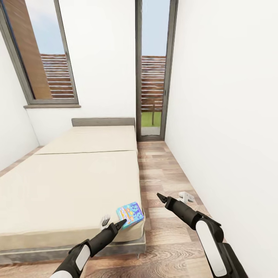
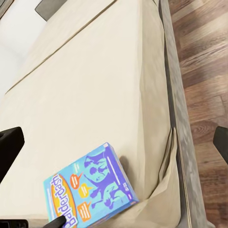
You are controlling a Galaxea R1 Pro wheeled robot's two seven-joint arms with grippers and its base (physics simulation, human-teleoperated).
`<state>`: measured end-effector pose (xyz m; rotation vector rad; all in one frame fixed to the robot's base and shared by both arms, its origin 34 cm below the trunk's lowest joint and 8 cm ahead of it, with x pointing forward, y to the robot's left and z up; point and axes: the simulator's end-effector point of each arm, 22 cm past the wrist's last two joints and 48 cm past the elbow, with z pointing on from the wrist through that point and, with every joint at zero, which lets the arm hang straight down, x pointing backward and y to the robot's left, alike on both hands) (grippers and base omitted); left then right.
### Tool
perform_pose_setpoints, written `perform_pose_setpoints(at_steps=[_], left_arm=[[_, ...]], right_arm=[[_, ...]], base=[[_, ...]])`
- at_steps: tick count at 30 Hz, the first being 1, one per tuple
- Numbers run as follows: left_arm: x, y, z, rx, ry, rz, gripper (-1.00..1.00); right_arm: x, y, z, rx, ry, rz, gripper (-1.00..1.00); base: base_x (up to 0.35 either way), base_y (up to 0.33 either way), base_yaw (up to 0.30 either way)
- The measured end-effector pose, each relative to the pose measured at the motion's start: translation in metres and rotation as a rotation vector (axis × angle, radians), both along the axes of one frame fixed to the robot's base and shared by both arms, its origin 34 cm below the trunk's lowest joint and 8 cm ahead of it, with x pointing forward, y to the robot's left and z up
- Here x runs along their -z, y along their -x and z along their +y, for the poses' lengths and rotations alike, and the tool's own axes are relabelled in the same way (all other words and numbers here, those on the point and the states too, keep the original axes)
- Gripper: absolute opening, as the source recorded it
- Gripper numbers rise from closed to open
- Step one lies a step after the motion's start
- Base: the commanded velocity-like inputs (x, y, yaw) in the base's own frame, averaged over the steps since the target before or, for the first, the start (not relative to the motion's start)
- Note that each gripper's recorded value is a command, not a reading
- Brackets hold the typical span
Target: Put all the toys in the child's room - the three board games (two on the bed and one on the table), the two jigsaw puzzles on the table, and the tennis ball on the table - inside the toy box on the table in the child's room.
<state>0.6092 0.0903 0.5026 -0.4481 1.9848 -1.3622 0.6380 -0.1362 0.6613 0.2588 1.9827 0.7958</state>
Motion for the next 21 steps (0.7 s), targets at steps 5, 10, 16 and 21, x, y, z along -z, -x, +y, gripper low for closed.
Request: perform_pose_setpoints(at_steps=[5, 10, 16, 21], left_arm=[[0.0, 0.0, 0.001, 0.001, 0.003, 0.0, -1.0], [-0.001, 0.0, 0.001, 0.004, 0.003, -0.003, -1.0], [-0.014, 0.006, -0.007, 0.056, 0.059, -0.026, -1.0], [-0.044, 0.013, -0.007, 0.129, 0.154, -0.098, -1.0]], right_arm=[[0.0, 0.0, 0.0, 0.0, -0.001, 0.0, 1.0], [0.0, 0.0, 0.0, 0.0, -0.001, 0.0, 1.0], [0.0, 0.0, 0.0, 0.0, -0.001, 0.0, 1.0], [0.0, 0.0, 0.0, 0.0, 0.0, 0.0, 1.0]], base=[[0.0, 0.0, 0.0], [0.0, 0.0, 0.0], [0.0, 0.0, 0.0], [0.0, 0.0, 0.0]])
